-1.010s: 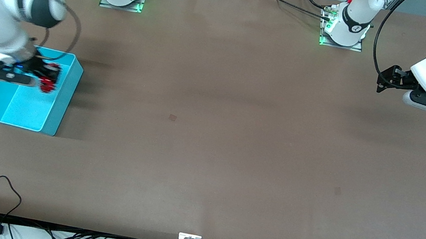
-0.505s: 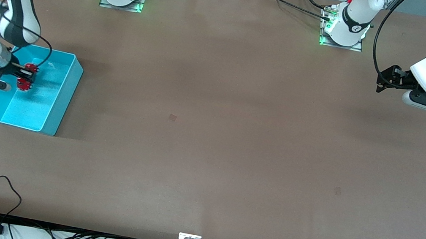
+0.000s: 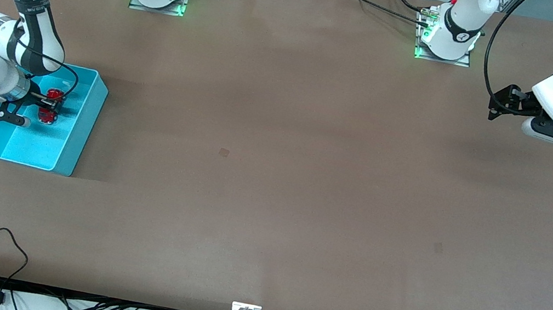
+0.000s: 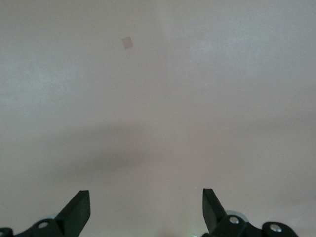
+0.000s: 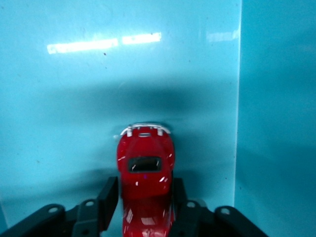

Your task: Wind red beetle toy and store in blue box

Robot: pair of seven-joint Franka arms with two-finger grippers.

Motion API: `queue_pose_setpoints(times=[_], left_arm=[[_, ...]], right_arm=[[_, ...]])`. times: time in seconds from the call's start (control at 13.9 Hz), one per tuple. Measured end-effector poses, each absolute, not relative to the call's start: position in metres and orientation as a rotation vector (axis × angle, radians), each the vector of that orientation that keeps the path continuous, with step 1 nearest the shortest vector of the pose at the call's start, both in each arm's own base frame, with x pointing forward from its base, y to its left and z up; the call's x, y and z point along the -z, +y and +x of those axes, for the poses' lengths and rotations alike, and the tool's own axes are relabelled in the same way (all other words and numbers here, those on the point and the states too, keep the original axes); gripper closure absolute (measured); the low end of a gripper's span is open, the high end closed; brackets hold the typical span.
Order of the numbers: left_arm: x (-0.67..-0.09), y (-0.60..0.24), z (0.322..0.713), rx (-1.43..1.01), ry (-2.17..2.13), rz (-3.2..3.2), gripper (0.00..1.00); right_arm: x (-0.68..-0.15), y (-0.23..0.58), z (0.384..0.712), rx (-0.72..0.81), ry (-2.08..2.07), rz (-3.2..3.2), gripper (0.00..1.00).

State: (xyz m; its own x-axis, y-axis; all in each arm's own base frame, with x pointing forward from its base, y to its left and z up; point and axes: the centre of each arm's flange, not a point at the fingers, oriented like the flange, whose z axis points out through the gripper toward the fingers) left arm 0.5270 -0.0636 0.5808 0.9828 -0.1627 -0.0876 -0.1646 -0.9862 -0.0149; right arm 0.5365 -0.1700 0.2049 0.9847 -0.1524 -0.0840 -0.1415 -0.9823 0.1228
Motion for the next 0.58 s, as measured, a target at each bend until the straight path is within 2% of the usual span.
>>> queue_pose_setpoints(times=[0.29, 0.58], left_arm=[[-0.580, -0.064, 0.527, -0.135, 0.256, -3.106, 0.00], [-0.582, -0.067, 0.527, -0.130, 0.258, -3.106, 0.00]], right_arm=[[-0.269, -0.155, 0.557, 0.094, -0.196, 3.030, 0.03], [-0.422, -0.107, 0.585, 0.125, -0.100, 3.065, 0.00]])
